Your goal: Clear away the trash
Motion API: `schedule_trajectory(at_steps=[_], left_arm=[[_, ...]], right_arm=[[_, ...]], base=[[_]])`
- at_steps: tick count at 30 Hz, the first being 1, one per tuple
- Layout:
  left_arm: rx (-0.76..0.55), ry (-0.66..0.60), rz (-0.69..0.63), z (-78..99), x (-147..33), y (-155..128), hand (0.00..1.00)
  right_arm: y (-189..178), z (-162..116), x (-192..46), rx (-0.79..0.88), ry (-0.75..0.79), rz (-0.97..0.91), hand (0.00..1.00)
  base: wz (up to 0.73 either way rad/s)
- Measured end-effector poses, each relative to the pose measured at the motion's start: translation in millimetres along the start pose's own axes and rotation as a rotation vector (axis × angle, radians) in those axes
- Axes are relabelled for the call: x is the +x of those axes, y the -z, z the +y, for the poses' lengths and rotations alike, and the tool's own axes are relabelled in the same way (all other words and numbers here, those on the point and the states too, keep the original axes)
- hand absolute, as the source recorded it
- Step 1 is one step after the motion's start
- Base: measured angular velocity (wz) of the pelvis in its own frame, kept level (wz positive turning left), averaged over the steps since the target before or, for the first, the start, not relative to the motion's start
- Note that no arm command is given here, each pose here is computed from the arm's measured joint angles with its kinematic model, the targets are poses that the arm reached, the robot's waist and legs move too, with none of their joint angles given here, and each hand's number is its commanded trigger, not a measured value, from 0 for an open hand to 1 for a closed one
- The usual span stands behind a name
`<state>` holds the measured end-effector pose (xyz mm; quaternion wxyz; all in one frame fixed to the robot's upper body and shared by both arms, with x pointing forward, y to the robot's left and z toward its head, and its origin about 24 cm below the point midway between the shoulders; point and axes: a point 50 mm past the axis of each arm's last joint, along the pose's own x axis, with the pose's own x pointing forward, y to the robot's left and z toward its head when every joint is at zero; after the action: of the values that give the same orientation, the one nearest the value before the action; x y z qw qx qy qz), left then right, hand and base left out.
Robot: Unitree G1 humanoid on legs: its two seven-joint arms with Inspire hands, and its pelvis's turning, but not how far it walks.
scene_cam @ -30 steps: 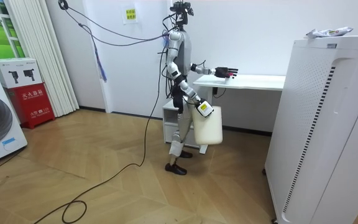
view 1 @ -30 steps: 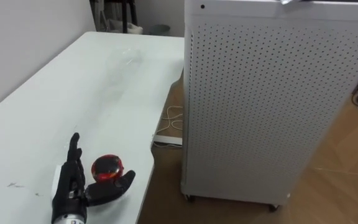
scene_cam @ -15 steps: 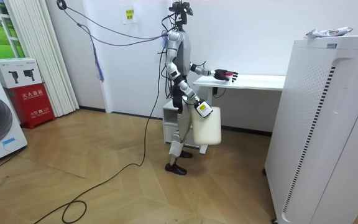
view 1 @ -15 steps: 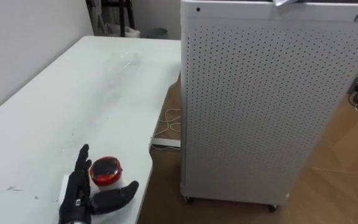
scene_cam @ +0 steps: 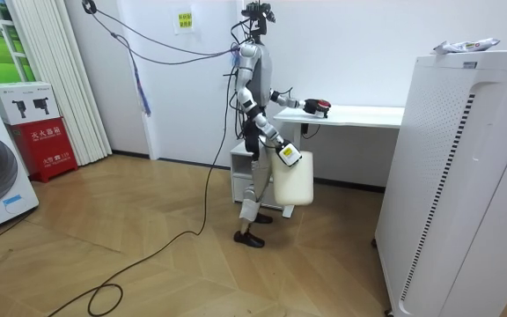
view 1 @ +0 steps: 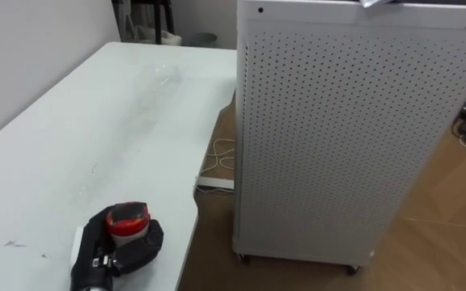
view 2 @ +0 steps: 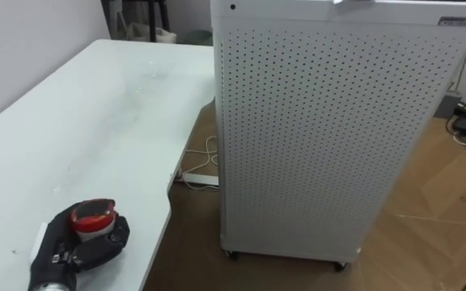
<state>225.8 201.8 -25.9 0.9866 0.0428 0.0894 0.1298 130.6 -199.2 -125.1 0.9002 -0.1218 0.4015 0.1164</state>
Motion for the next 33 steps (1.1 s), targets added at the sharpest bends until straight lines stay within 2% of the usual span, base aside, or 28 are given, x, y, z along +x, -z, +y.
schedule_trajectory(at_steps=[8, 14, 20, 22, 28, 33], left_arm=[[-0.006, 0.021, 0.011, -1.4, -0.2, 2, 1.00], [-0.018, 0.050, 0.005, -7.3, 0.5, -1, 1.00], [-0.023, 0.177, -0.026, -22.9, -1.4, -10, 1.00], [-0.033, 0.230, -0.072, -32.3, -1.2, -21, 1.00], [-0.035, 0.343, -0.131, -53.1, 2.9, -37, 1.00], [-0.028, 0.464, -0.139, -70.6, -1.7, -39, 1.00]], right_arm=[[-3, -3, 1, 0.005, 0.020, -0.009, 1.00], [-17, -14, 6, 0.038, 0.101, -0.050, 1.00], [-45, -24, 16, 0.039, 0.117, -0.120, 1.00], [-54, -28, 20, 0.073, 0.138, -0.146, 1.00], [-66, -37, 24, 0.106, 0.211, -0.178, 1.00], [-70, -44, 25, 0.099, 0.269, -0.182, 1.00]], base=[[0.00], [0.00], [-0.01], [-0.03], [-0.12], [-0.19]])
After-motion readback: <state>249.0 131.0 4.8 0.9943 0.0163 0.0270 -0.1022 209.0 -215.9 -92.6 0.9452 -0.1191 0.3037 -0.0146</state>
